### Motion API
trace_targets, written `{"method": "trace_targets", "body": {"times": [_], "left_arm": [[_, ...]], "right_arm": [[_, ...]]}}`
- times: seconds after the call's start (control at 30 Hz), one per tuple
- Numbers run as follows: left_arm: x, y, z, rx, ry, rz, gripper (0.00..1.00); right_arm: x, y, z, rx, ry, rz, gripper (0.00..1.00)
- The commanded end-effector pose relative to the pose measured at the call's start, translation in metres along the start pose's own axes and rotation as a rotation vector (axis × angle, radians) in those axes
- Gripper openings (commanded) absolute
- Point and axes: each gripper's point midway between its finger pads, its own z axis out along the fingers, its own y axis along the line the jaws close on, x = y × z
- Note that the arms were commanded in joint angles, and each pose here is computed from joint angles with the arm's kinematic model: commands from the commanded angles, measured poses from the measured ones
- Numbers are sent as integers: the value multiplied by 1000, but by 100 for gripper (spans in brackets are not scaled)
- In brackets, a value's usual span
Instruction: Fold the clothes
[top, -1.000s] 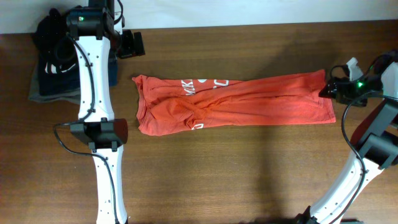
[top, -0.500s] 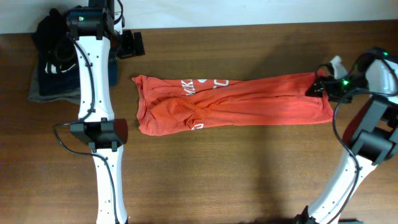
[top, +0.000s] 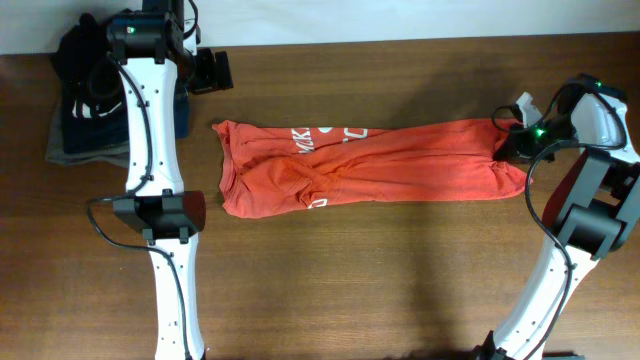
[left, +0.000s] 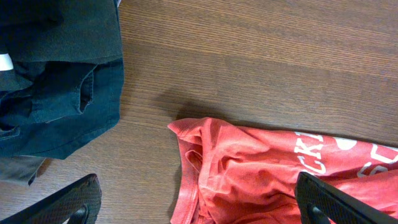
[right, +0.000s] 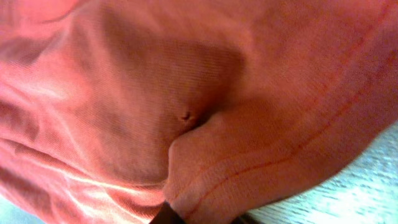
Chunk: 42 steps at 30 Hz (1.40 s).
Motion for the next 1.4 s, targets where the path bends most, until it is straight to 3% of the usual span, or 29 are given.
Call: {"method": "trace_targets", "body": {"times": [0.0, 0.37, 0.6, 0.8, 0.9, 1.1, 1.2, 1.23, 1.37], "left_arm": [[0, -2, -3, 8, -2, 13, 99], [0, -2, -3, 8, -2, 14, 99], [0, -2, -3, 8, -2, 14, 99], [0, -2, -3, 8, -2, 14, 99], [0, -2, -3, 8, -2, 14, 99], [0, -2, -3, 8, -2, 14, 99], [0, -2, -3, 8, -2, 14, 99], [0, -2, -3, 8, -2, 14, 99], [0, -2, -3, 8, -2, 14, 99]], "right_arm": [[10, -26, 1, 132, 54, 69, 4], [-6, -49, -68, 455, 46, 171, 4], [-16, -13, -74, 689, 115, 103, 4], [-32, 68, -37, 695, 140, -89, 5], [-31, 92, -24, 689, 159, -145, 20], [-29, 111, -12, 682, 175, -191, 24], [-25, 112, -12, 674, 190, -190, 49], [-23, 112, -12, 674, 197, -189, 53], [-23, 112, -12, 674, 199, -188, 56]]}}
